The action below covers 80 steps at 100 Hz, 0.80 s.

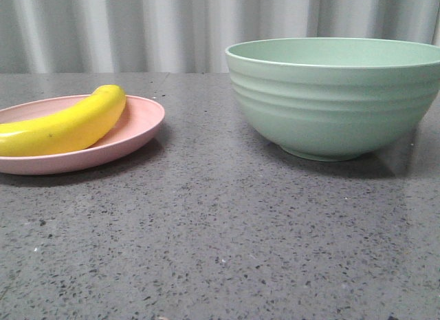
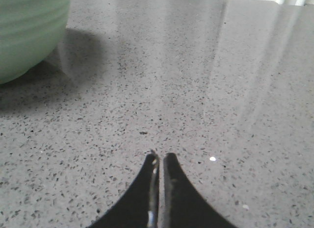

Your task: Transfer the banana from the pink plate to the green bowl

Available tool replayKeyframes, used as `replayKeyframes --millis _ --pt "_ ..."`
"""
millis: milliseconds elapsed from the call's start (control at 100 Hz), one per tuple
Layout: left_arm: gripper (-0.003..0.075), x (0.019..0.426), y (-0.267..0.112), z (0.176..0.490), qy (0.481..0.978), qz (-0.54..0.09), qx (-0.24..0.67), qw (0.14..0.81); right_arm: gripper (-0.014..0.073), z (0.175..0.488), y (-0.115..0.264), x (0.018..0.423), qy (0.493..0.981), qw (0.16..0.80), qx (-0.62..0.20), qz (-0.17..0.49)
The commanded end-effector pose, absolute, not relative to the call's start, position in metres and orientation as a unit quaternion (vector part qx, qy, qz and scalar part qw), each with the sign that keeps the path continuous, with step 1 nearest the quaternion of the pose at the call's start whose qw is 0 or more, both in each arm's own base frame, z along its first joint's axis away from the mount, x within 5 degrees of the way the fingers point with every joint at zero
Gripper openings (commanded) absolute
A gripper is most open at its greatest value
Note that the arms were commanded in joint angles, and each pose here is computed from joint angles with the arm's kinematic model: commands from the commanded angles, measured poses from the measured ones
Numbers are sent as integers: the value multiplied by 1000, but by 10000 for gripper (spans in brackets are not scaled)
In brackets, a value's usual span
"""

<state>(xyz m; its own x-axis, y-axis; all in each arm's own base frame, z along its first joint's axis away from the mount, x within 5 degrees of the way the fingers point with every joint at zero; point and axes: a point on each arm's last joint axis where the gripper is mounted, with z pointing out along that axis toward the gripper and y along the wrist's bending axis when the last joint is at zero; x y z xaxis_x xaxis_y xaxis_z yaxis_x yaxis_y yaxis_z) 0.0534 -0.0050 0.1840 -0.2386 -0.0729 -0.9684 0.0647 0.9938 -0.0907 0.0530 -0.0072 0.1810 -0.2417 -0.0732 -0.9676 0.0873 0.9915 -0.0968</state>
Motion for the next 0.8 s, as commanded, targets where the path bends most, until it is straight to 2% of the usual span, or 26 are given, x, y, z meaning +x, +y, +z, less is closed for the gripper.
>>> replayKeyframes --millis 0,230,360,620,790 --pt "-20 53 -5 187 762 -62 -9 644 -64 178 -8 53 776 626 1 -73" --pt "-20 53 -5 187 762 -62 -9 644 -64 178 -8 53 776 626 1 -74" --pt "-20 53 -4 187 761 -54 -3 647 -64 178 -9 53 776 624 -14 -96" --pt "-20 54 -4 193 738 -46 3 673 -64 180 -9 53 768 633 -16 -96" --pt "-20 54 -4 197 723 -48 3 689 -64 189 -7 55 735 672 -17 -90"
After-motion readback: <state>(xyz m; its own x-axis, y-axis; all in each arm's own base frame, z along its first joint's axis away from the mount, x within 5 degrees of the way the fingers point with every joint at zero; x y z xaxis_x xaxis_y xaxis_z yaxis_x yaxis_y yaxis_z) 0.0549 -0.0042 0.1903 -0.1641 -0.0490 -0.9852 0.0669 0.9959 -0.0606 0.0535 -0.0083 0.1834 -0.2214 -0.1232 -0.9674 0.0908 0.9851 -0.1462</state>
